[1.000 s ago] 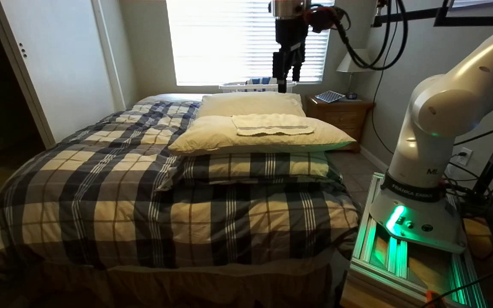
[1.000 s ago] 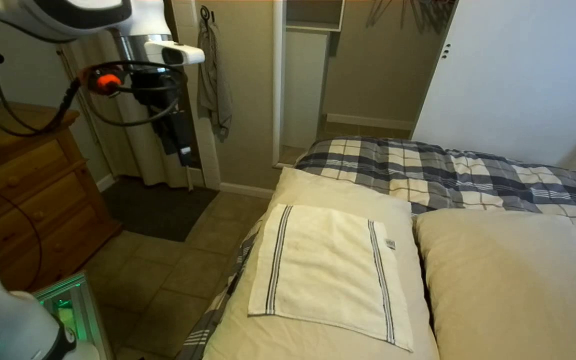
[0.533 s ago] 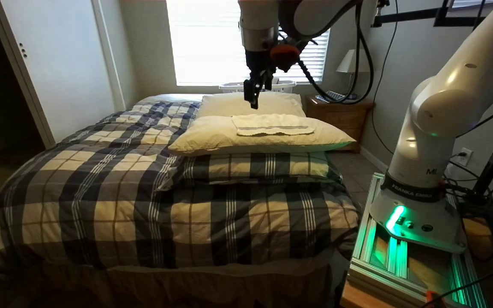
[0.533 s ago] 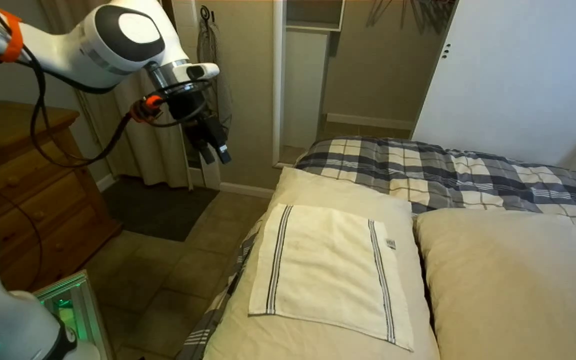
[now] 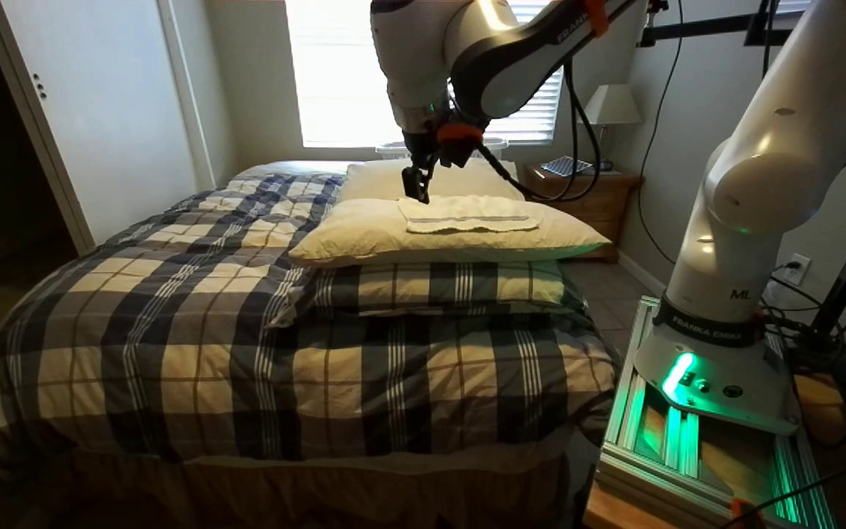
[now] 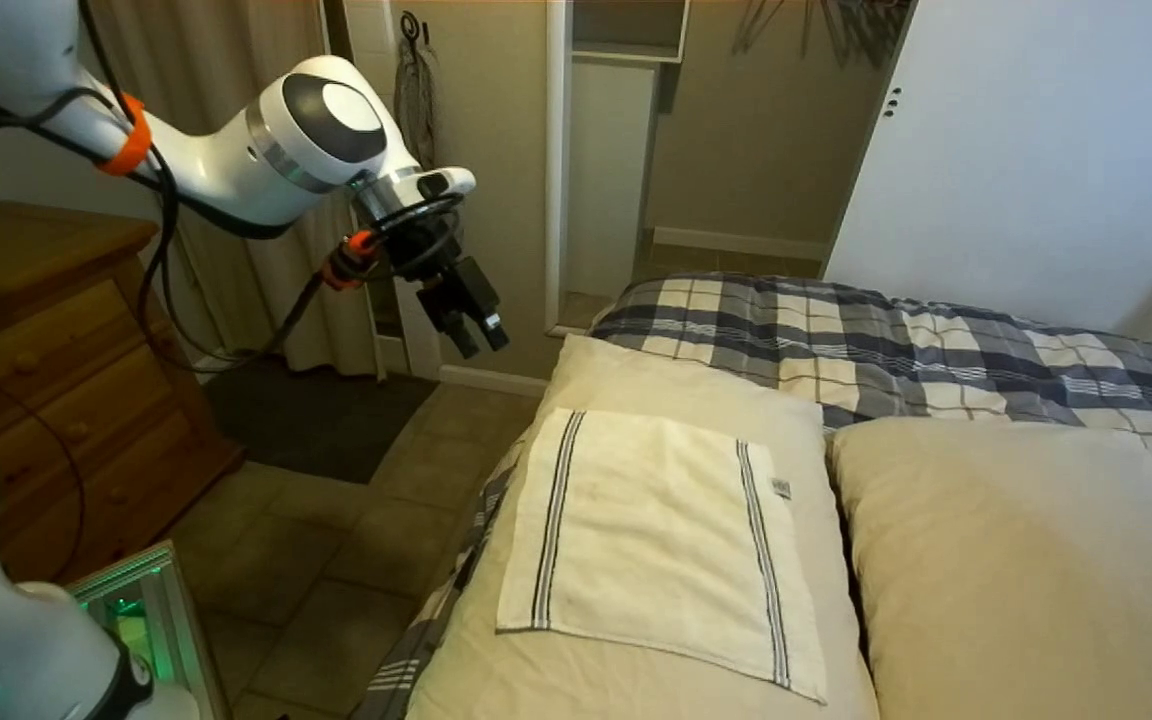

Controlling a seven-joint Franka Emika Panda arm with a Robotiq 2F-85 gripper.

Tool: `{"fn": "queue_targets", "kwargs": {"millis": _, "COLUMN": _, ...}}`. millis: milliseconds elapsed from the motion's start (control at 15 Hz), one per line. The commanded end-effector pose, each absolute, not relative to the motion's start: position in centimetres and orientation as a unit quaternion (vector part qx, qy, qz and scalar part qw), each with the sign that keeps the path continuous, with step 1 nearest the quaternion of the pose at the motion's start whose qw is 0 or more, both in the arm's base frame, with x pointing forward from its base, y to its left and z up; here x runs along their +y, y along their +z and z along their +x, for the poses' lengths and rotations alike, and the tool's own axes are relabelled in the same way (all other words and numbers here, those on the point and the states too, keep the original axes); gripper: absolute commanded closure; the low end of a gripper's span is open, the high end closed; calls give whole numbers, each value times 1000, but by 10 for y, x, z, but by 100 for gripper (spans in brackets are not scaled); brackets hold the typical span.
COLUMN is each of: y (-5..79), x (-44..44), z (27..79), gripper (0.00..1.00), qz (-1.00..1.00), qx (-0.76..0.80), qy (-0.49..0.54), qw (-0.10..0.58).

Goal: Fold the towel into a triangle twice.

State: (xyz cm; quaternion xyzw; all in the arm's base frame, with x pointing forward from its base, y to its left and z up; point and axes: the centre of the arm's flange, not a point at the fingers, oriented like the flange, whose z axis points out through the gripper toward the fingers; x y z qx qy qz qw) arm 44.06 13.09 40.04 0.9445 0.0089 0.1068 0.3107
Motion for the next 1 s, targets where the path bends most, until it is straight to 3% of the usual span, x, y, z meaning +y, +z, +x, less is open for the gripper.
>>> {"fn": "queue_targets", "kwargs": {"millis": 0, "y": 400, "x": 131, "z": 441, "gripper": 0, "qz": 945, "qx": 9, "qy": 107, "qw": 310}}
{"fn": "queue_targets", "kwargs": {"millis": 933, "y": 335, "x": 98, "z": 485, "gripper": 0, "qz": 960, "qx": -5, "qy": 132, "qw": 249}}
